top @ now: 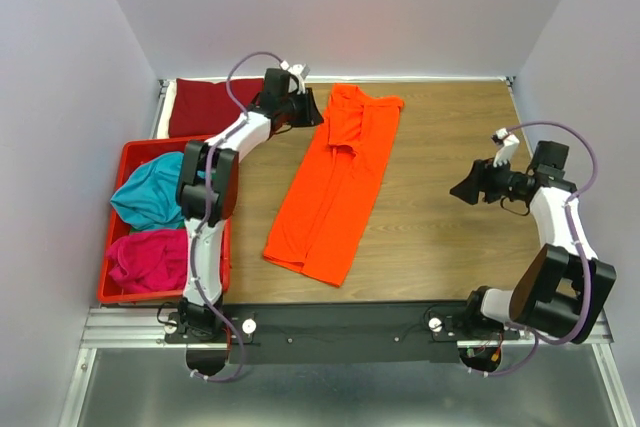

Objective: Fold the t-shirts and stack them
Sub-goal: Fold the tshirt

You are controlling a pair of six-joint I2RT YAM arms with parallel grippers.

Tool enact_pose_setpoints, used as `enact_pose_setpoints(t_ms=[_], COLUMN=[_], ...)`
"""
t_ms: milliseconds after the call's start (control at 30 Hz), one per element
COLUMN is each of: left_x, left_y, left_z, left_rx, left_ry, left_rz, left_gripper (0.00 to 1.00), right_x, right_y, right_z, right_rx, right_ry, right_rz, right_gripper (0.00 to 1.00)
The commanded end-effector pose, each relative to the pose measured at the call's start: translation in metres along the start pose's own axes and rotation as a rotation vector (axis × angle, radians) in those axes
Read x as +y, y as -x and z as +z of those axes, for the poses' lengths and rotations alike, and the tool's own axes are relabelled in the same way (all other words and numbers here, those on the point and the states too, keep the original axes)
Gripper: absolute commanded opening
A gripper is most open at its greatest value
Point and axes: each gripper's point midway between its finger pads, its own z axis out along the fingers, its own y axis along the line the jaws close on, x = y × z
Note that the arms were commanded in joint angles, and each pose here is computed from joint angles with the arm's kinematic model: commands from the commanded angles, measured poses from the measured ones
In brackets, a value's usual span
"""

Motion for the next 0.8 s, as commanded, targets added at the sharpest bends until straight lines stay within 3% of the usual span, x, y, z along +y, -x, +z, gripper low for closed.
enact_pose_setpoints(t_ms=[0, 33, 100, 167, 200, 267, 300, 333, 400, 467, 600, 767], left_x=[-0.071, -0.092, -0.092, -0.092, -0.075, -0.075, -0.055, -0.061, -0.035, -0.043, -0.036, -0.042], left_y=[0.099, 0.119, 0.137, 0.133, 0.119, 0.127, 0.105, 0.105, 0.076, 0.062, 0.011, -0.004], left_z=[-0.091, -0.127, -0.177, -0.207, -0.215, -0.271, -0.275, -0.309, -0.324, -0.355, -0.369, -0.409], left_rx=[-0.311, -0.39, -0.525, -0.569, -0.58, -0.709, -0.692, -0.764, -0.76, -0.816, -0.809, -0.937], left_ry=[-0.068, -0.073, 0.044, 0.09, 0.165, 0.272, 0.339, 0.368, 0.476, 0.473, 0.449, 0.458], left_rz=[0.253, 0.31, 0.399, 0.444, 0.45, 0.487, 0.479, 0.482, 0.468, 0.509, 0.557, 0.558], left_gripper=[0.44, 0.45, 0.49, 0.55, 0.6, 0.69, 0.81, 0.88, 0.98, 0.98, 0.97, 0.98], right_x=[0.025, 0.037, 0.055, 0.07, 0.072, 0.088, 0.081, 0.083, 0.072, 0.055, 0.024, -0.001], right_y=[-0.008, -0.011, -0.012, -0.005, -0.01, -0.007, -0.018, -0.015, -0.006, 0.014, 0.041, 0.041], right_z=[0.023, 0.035, 0.056, 0.066, 0.077, 0.097, 0.111, 0.124, 0.142, 0.167, 0.203, 0.237], right_rx=[0.046, 0.089, 0.152, 0.172, 0.212, 0.261, 0.315, 0.314, 0.319, 0.289, 0.237, 0.227], right_ry=[0.145, 0.187, 0.251, 0.29, 0.305, 0.329, 0.299, 0.292, 0.214, 0.14, 0.009, -0.074], right_rz=[-0.029, -0.044, -0.054, -0.069, -0.052, -0.052, -0.021, -0.032, 0.051, 0.13, 0.245, 0.381], right_gripper=[0.75, 0.75, 0.75, 0.72, 0.7, 0.69, 0.68, 0.68, 0.68, 0.67, 0.67, 0.65])
